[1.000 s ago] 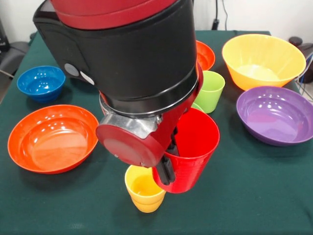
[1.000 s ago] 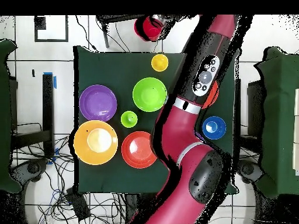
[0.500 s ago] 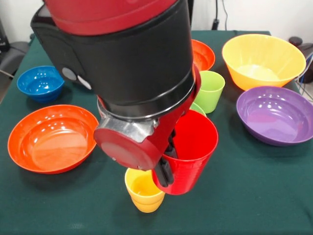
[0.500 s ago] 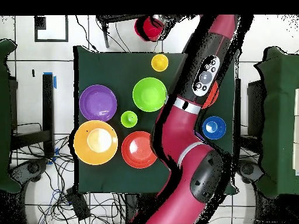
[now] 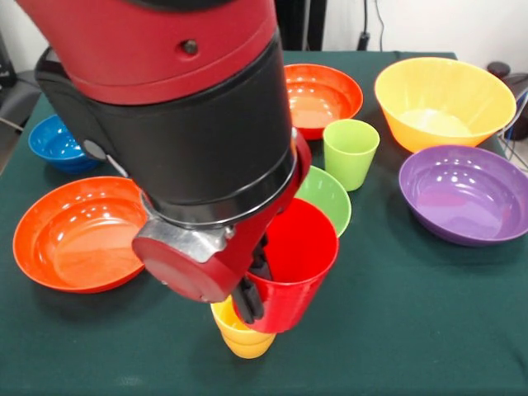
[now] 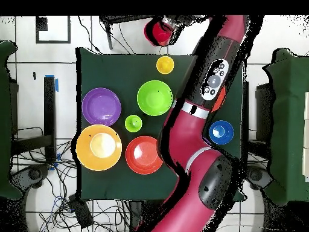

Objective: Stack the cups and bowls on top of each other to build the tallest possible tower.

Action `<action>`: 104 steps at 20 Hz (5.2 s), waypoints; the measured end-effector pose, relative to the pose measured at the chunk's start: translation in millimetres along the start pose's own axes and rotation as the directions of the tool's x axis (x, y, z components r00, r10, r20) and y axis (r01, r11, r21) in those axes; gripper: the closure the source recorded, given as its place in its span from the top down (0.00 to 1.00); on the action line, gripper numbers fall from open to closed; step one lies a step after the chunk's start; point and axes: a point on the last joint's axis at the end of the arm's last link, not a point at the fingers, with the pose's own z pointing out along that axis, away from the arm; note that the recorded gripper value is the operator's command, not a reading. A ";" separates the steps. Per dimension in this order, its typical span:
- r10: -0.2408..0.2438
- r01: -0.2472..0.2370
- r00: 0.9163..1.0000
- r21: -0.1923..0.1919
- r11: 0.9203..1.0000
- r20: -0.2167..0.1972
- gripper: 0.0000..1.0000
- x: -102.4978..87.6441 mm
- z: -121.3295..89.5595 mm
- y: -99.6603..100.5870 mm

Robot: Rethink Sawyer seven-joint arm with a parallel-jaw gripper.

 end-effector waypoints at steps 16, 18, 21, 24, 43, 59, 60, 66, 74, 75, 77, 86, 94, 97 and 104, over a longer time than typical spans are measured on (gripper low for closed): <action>0.024 -0.024 1.000 0.014 1.000 -0.009 0.00 11.3 -7.6 -8.8; 0.025 -0.025 1.000 0.014 1.000 -0.007 0.00 11.1 -8.1 -9.0; 0.025 -0.025 1.000 0.013 1.000 -0.003 0.00 10.4 -8.3 -8.9; 0.026 -0.026 1.000 0.011 1.000 0.000 0.00 10.2 -7.0 -8.9; 0.032 -0.032 0.999 0.004 0.999 0.002 0.00 14.4 -2.9 -10.3; 0.042 -0.042 0.999 0.003 0.999 0.002 0.00 23.8 -4.6 -14.3; 0.043 -0.043 0.999 0.002 0.999 0.002 0.00 24.2 -4.5 -14.4; 0.040 -0.040 0.999 -0.005 0.999 0.019 0.00 27.2 -5.3 -14.6; 0.035 -0.034 0.999 -0.018 0.999 0.035 0.00 33.2 -2.2 -13.9; 0.033 -0.033 0.999 -0.022 0.999 0.036 0.00 35.1 0.0 -13.5; 0.032 -0.031 0.999 -0.026 0.999 0.039 0.00 36.5 1.7 -13.1; 0.013 -0.010 0.998 -0.047 0.999 0.060 0.00 41.7 9.0 -8.6; -0.004 0.009 0.997 -0.063 0.998 0.082 0.00 43.0 12.7 -3.9; -0.013 0.020 0.995 -0.070 0.997 0.097 0.00 42.9 13.3 -1.4; -0.021 0.031 0.994 -0.085 0.996 0.111 0.00 46.1 17.1 1.7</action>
